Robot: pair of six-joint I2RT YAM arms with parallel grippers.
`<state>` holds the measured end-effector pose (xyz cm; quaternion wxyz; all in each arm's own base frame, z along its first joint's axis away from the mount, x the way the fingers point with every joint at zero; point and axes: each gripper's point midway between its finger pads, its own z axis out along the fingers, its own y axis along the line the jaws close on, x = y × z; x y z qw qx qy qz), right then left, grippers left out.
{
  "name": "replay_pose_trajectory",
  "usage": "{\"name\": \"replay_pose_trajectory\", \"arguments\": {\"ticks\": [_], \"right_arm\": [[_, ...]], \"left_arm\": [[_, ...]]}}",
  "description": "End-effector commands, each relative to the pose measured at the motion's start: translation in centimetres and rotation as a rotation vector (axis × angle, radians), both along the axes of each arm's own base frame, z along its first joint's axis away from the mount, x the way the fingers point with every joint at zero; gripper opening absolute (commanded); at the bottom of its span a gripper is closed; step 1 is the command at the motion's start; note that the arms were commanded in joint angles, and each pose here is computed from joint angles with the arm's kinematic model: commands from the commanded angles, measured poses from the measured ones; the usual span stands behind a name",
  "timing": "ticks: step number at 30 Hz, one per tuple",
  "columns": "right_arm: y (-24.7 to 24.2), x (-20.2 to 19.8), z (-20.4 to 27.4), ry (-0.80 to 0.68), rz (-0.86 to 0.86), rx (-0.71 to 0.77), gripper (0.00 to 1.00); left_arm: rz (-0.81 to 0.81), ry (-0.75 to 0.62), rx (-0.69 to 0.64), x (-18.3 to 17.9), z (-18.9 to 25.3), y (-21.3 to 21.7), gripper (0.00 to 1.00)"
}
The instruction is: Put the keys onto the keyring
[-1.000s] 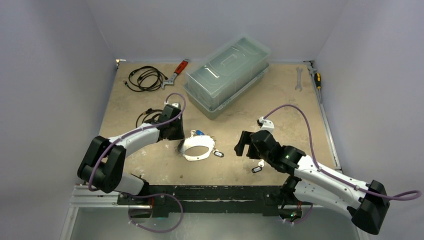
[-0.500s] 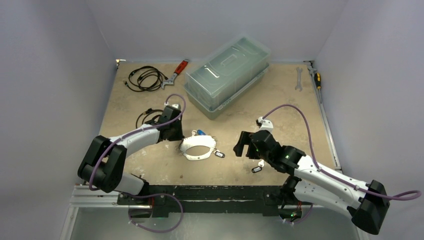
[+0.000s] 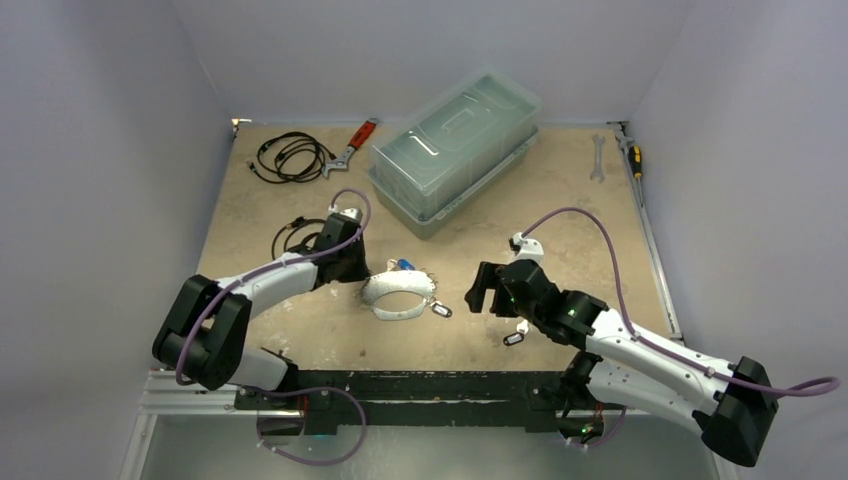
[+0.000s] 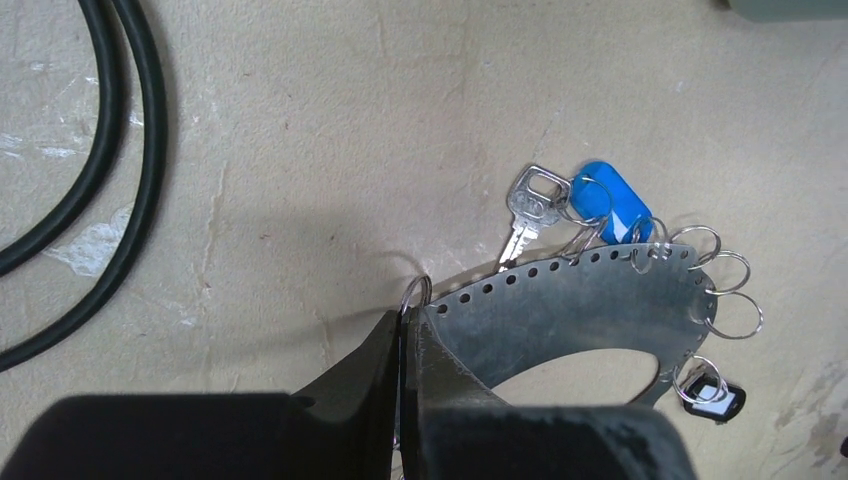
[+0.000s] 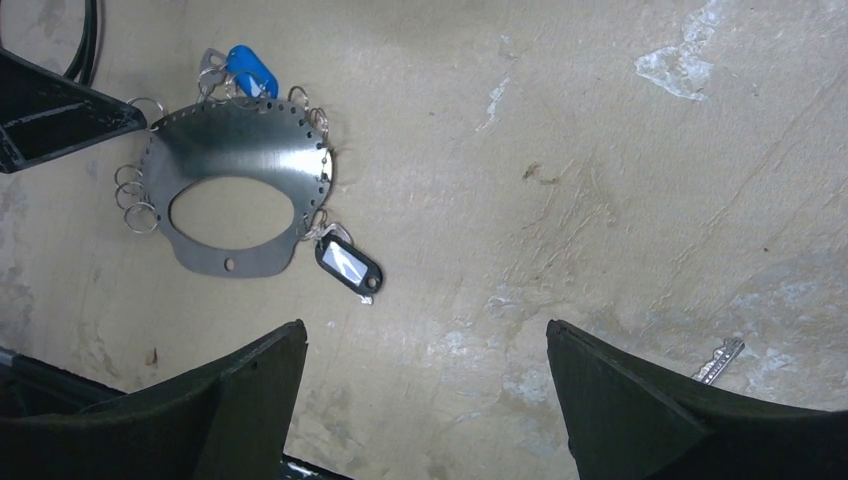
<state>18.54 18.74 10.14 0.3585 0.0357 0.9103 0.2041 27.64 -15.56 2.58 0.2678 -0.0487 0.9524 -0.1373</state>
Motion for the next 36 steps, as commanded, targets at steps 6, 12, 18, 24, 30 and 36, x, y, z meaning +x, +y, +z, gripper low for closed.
{"name": "replay_pose_trajectory", "arguments": {"ticks": [6,12,18,24,30,36], "right_arm": [[1.5,0.3,1.3,-0.064,0.074,0.053,0.95],[3.0,0.3,3.2,-0.131,0.148,0.131,0.96],[5.0,-0.5,6.6,-0.280,0.301,0.262,0.96],[6.4,-0.4,11.0,-0.503,0.392,0.379,0.91],[7.3,-0.2,16.7,-0.790,0.457,0.471,0.88],[9.0,-0.3,17.9,-1.014,0.550,0.508,0.85]], "left_arm": [[-0.037,-0.136,-0.136,1.1,4.4,-2.1,0.00],[-0.046,-0.146,-0.138,0.8,5.4,-2.3,0.00],[-0.093,-0.183,-0.152,0.1,7.9,-3.3,0.00],[-0.123,-0.231,-0.122,-0.1,11.5,-3.5,0.00],[-0.187,-0.248,-0.096,-0.8,13.9,-3.4,0.00],[-0.309,-0.270,-0.069,-1.6,15.4,-3.6,0.00]]}}
